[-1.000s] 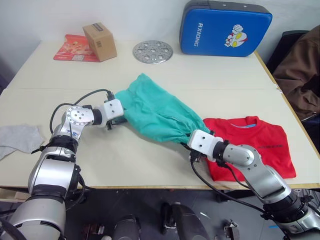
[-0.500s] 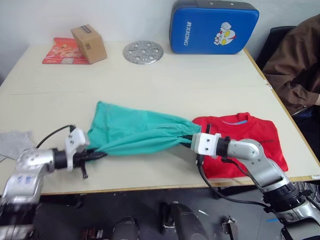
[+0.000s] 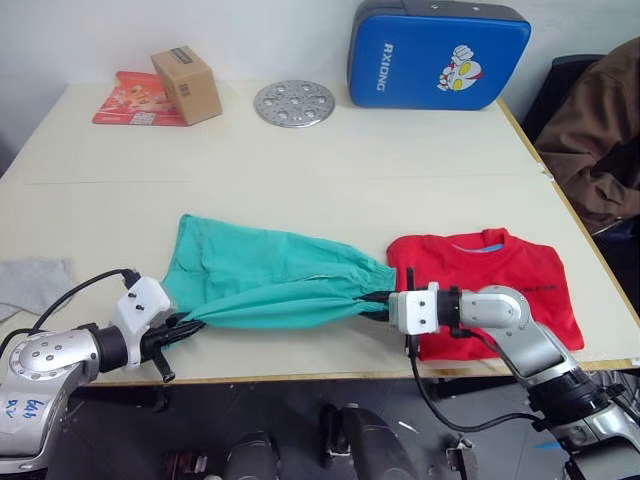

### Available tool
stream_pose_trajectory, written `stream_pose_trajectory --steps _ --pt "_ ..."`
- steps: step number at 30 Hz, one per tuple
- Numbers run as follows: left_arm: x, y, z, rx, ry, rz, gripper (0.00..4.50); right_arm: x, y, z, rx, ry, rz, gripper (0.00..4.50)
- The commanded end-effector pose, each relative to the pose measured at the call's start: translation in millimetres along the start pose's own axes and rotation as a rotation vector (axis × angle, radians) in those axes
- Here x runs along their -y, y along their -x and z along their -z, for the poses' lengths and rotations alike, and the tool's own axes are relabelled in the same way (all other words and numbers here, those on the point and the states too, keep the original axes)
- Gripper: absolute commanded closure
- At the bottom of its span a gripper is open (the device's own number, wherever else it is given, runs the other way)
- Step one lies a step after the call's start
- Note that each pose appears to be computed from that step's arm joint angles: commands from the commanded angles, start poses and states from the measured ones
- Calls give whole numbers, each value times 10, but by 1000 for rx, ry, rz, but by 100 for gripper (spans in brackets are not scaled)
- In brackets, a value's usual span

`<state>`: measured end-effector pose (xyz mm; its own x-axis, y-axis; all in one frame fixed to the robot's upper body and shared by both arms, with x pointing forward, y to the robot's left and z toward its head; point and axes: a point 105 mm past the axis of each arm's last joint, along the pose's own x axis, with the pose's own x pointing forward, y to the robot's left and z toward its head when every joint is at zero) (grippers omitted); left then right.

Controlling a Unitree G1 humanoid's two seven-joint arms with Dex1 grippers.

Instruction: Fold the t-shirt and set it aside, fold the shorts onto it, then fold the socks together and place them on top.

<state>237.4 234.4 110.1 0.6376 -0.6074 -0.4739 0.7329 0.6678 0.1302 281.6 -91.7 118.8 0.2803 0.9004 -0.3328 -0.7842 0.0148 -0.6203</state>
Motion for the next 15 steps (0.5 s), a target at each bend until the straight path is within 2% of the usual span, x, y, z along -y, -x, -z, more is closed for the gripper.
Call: stream_pose_trajectory --steps 1,4,8,10,11,13,15 --pt "47 154 50 -21 60 71 314 48 93 -222 73 -67 21 240" --pt "-42 348 22 -34 103 112 217 -23 224 -315 72 -144 -27 138" --pt "-82 575 -248 25 213 259 90 79 417 -507 118 -313 22 4" --pt "-77 623 -363 57 238 314 23 144 457 -600 154 -384 49 0" --pt "-90 637 -443 82 244 336 3 188 473 -653 177 -427 67 0" --pt "-194 600 -640 166 243 335 3 294 456 -747 231 -523 115 0" --pt "-351 430 -855 252 234 298 3 374 354 -763 254 -601 158 0"
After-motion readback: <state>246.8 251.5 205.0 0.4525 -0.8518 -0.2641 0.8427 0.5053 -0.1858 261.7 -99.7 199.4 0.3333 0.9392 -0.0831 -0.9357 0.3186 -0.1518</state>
